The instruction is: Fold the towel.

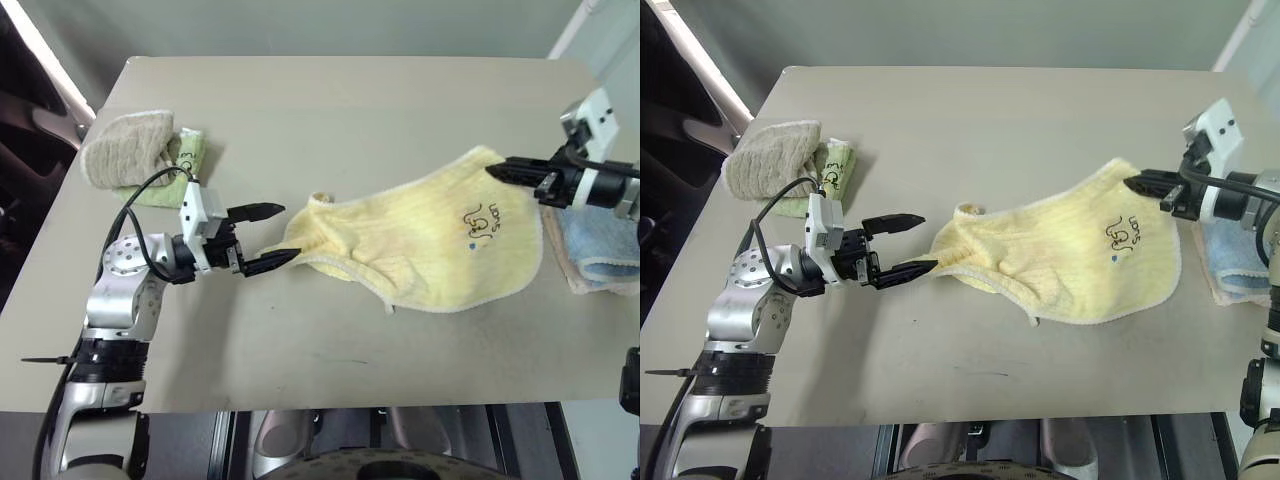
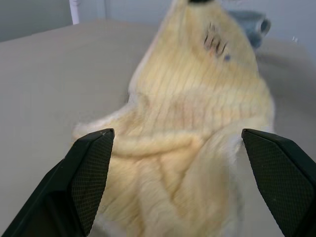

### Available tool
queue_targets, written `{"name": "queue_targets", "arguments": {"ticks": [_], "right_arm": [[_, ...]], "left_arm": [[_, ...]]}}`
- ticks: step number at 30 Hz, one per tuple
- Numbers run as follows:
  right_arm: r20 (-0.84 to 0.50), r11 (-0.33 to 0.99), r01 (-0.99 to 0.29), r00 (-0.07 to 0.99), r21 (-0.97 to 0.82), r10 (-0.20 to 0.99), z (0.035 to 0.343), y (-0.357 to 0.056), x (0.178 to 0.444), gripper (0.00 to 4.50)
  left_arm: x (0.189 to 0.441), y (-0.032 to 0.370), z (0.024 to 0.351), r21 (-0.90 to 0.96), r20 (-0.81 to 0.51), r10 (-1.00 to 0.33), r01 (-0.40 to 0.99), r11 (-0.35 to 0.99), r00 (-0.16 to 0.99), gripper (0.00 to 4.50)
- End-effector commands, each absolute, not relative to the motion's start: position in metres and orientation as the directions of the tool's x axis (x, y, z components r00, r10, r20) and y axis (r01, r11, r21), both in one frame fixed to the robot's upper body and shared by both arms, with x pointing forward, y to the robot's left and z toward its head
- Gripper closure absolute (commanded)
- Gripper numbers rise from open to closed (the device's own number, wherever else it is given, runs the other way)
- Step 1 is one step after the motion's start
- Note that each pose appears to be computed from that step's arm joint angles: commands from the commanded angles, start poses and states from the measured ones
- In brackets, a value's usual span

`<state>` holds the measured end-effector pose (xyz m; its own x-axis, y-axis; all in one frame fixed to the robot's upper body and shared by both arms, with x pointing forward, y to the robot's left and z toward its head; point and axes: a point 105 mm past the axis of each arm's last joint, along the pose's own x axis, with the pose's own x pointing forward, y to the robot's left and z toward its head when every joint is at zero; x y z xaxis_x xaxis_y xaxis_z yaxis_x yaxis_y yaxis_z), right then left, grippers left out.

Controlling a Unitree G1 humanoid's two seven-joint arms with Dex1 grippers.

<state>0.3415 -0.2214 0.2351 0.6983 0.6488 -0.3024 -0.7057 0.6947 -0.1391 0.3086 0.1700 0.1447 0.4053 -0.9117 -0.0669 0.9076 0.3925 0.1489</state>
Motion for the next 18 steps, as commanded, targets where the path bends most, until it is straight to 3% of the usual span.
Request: {"name": "queue_targets", "arguments": {"ticks": [1, 2, 7, 18], "right_arm": [[-0.224, 0.692, -0.685, 0.728, -0.228, 0.647, 0.269, -0.218, 0.335, 4.45], [-0.222, 0.692, -0.684, 0.73, -0.232, 0.647, 0.271, -0.217, 0.334, 4.45], [-0.1, 0.674, -0.624, 0.759, -0.395, 0.644, 0.334, -0.214, 0.324, 4.45], [0.102, 0.621, -0.546, 0.699, -0.562, 0.707, 0.415, -0.196, 0.294, 4.45]], "left_arm": [[0.313, 0.171, 0.146, 0.19, -0.063, -0.916, 0.906, 0.378, 0.395, 0.0], [0.313, 0.171, 0.146, 0.192, -0.064, -0.917, 0.906, 0.376, 0.394, 0.0], [0.316, 0.167, 0.139, 0.171, -0.062, -0.922, 0.914, 0.368, 0.382, 0.0], [0.329, 0.162, 0.133, 0.174, -0.041, -0.921, 0.911, 0.375, 0.387, 0.0]]}}
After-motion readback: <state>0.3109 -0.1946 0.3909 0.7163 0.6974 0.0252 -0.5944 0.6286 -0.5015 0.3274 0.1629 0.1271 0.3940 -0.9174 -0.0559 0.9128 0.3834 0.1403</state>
